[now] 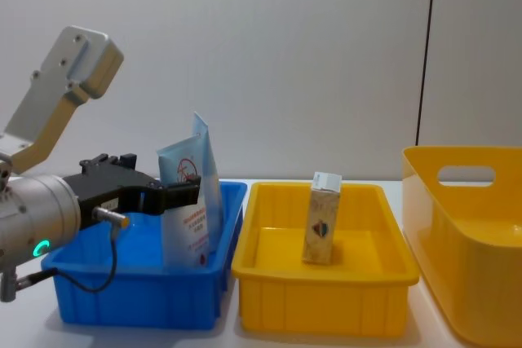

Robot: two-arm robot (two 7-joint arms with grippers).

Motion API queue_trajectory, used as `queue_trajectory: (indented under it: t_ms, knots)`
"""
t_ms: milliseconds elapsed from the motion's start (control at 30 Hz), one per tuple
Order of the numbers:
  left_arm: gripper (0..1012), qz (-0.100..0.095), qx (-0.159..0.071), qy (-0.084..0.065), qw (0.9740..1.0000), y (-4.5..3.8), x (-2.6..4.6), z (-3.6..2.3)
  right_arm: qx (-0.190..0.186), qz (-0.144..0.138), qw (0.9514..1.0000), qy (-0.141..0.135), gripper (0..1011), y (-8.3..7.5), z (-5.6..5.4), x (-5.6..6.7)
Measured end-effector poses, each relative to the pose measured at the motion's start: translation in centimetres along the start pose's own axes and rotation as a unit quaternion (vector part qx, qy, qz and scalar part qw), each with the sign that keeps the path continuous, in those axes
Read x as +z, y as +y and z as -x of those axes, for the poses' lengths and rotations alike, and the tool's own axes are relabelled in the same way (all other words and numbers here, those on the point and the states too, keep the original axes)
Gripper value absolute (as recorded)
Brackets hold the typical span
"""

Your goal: Bimanual collaborative sorting of washing and personal care products

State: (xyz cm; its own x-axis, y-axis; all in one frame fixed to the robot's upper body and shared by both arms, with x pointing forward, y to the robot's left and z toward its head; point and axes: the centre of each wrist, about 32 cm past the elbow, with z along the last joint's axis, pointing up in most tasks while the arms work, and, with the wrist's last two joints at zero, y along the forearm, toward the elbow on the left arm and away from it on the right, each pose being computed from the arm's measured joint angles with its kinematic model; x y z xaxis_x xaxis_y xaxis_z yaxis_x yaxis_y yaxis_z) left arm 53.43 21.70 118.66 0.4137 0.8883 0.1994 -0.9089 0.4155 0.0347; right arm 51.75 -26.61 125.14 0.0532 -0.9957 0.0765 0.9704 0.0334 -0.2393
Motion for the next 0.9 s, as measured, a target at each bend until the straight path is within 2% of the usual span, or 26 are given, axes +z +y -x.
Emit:
queue_trajectory:
  t_ms: [233, 633, 767, 900]
  knots:
    - [1001, 0.004, -0.004, -0.002, 1.0, -0.8, -0.32, -0.62, 0.0, 0.0, 1.0, 0.0, 1004, 0.0, 0.0, 0.0]
    - [1002, 0.01, -0.01, -0.009, 0.9999, -1.59, -0.41, -1.11, 0.0, 0.0, 1.0, 0.0, 1004, 0.0, 0.0, 0.0]
    - [944, 0.011, -0.011, -0.01, 0.9998, -1.73, -0.41, -1.18, 0.0, 0.0, 1.0, 0.0, 1004, 0.0, 0.0, 0.0]
    - [833, 0.012, -0.012, -0.011, 0.9998, -1.85, -0.43, -1.25, 0.0, 0.0, 1.0, 0.0, 1004, 0.0, 0.0, 0.0]
